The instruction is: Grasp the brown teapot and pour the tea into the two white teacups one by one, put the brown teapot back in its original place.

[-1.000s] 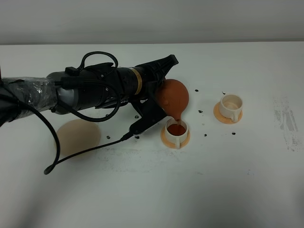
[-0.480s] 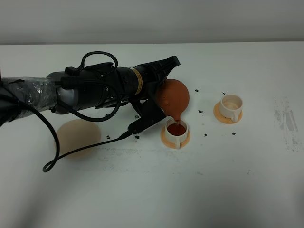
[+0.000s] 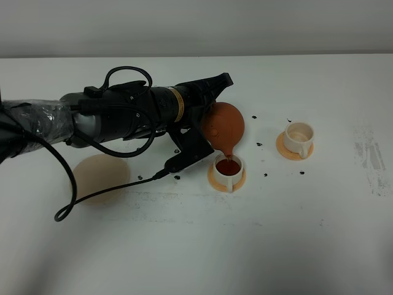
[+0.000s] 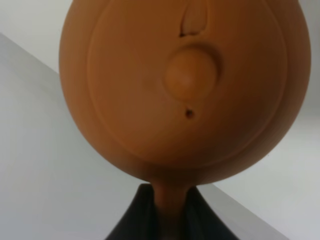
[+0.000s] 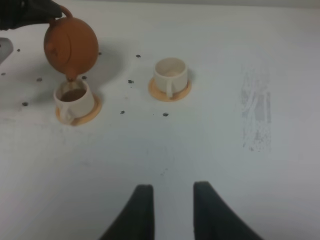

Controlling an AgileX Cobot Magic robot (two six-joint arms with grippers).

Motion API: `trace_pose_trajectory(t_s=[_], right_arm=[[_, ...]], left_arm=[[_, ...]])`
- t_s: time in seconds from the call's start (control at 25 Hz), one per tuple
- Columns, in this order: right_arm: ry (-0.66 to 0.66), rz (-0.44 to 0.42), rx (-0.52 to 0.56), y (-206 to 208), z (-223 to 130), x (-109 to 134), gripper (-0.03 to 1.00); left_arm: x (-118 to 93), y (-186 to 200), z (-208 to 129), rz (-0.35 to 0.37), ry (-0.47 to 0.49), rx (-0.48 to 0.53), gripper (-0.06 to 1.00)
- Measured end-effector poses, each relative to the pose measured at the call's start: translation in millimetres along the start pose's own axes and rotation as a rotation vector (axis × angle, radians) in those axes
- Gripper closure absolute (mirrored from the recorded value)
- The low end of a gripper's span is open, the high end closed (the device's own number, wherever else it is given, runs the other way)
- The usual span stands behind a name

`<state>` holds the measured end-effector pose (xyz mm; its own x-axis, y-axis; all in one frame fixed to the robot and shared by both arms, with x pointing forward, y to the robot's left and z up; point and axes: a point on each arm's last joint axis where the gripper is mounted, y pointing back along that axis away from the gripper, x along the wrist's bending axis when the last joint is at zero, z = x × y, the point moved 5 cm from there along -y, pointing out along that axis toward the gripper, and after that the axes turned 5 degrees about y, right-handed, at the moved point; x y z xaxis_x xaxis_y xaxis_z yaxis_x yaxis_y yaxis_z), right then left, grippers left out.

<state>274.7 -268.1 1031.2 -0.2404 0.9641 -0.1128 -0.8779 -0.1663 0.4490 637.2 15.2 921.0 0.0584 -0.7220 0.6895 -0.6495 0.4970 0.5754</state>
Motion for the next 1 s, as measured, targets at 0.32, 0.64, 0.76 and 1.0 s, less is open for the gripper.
trace_pose_trajectory(t_s=[0.32,0.64,0.76,1.0], right_arm=[[0.000,0.000,0.000,0.0,0.0,0.0,0.75],[0.000,0.000,0.000,0.0,0.0,0.0,0.75],[0.000,0.000,0.000,0.0,0.0,0.0,0.75],[0.000,0.000,0.000,0.0,0.0,0.0,0.75]], left_arm=[[1.7,0.0,0.4,0.012,0.002,-0.003,0.82],[-1.7,0.2,-5.8,0.010,0.090,0.010,0.82],[-4.0,0.7,-8.3,0.000,0.139,0.018,0.82],[-6.2,1.3,-9.1,-0.017,0.280,0.024,0.82]])
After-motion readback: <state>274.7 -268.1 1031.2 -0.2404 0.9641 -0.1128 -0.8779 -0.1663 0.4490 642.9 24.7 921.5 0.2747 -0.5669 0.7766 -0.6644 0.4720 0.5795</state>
